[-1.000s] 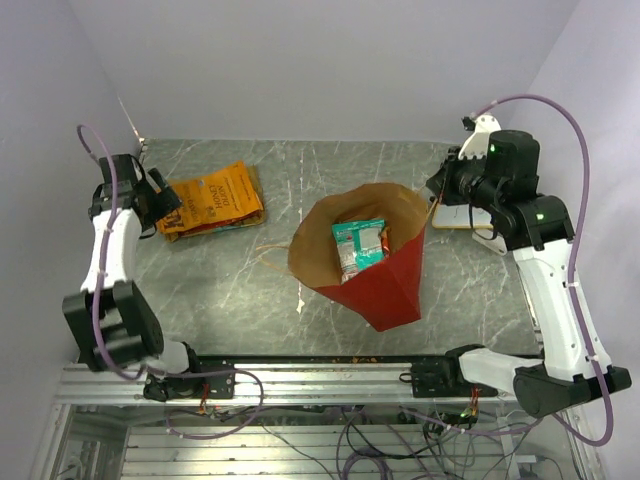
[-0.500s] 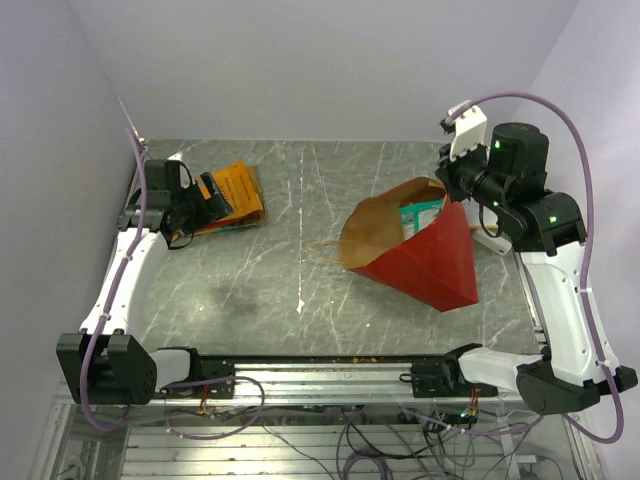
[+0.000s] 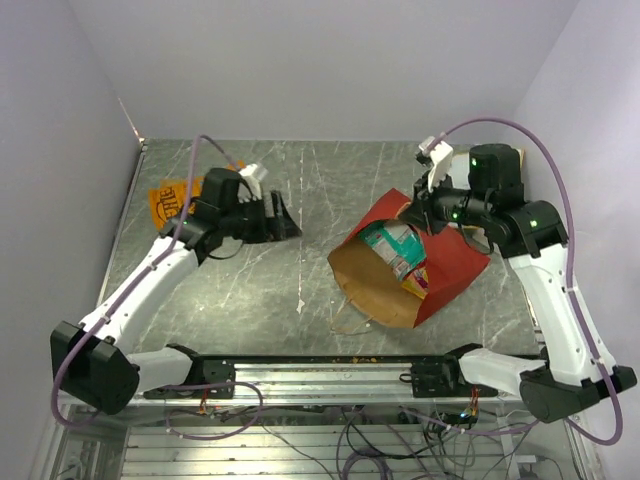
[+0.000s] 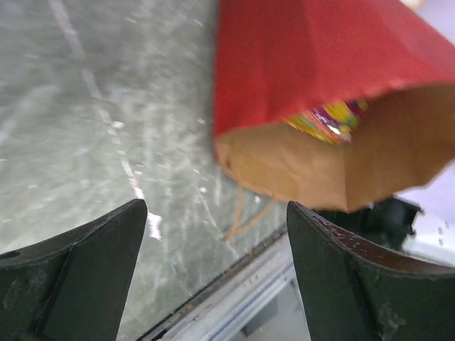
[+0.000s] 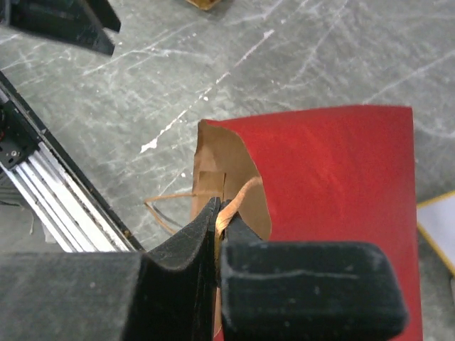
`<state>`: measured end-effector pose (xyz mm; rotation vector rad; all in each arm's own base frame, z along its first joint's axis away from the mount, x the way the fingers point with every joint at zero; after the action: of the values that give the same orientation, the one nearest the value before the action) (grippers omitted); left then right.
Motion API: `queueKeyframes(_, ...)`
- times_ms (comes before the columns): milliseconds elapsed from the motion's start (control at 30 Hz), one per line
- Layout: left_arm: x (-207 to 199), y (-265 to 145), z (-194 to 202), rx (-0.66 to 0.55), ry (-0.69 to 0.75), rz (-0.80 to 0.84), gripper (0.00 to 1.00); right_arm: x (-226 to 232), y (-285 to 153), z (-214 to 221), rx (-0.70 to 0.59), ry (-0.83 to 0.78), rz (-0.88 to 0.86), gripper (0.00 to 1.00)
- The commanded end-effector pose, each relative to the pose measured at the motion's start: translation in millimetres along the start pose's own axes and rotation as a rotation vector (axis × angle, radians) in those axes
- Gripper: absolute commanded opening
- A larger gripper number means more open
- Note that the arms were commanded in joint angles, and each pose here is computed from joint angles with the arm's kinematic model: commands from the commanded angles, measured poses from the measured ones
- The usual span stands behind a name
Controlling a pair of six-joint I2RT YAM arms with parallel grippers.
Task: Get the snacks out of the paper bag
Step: Take out the snack from the paper bag.
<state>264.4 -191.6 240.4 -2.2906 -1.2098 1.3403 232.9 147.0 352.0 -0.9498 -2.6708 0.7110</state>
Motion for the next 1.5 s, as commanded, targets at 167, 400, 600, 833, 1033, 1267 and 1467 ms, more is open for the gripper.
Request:
queueKeyframes(167, -87, 12, 33, -0.016, 0.178, 0.265, 0.9, -16, -42, -9, -0.178, 0.11, 0.308, 0.0)
queueKeyframes(400, -139, 5, 52, -0.073, 0.382, 0.355, 0.9, -18, -20, -27, -0.231, 0.241, 0.256, 0.0)
queueKeyframes(600, -167, -2, 93, -0.142, 0.627, 0.427, 0.87, -14, -16, -31, -0.263, 0.32, 0.229, 0.0)
queueKeyframes(833, -193, -1, 127, -0.255, 0.861, 0.591, 0.81, -6, -13, -30, -0.26, 0.399, 0.184, 0.0)
queueKeyframes(1033, -185, 41, 150, -0.24, 1.024, 0.514, 0.75, 6, -18, -24, -0.225, 0.428, 0.136, 0.0)
queueKeyframes(1267, -167, 103, 170, -0.165, 1.134, 0.388, 0.7, 15, -29, -31, -0.23, 0.418, 0.098, 0.0)
queueKeyframes(1467, -179, 134, 168, -0.218, 0.902, 0.323, 0.57, 17, -26, -28, -0.28, 0.476, 0.092, 0.0)
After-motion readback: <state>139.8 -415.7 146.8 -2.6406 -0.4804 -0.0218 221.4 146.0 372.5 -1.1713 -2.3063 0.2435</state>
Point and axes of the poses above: each gripper's point midway between its finger pads, its own y axis out along the fingers, its own x axis along the line the jaws close on, z = x × y, the point moved 3 cm from there along -y, back along the fingers, and after that the axes turned 2 degrees about -y, right-handed, at the moved point
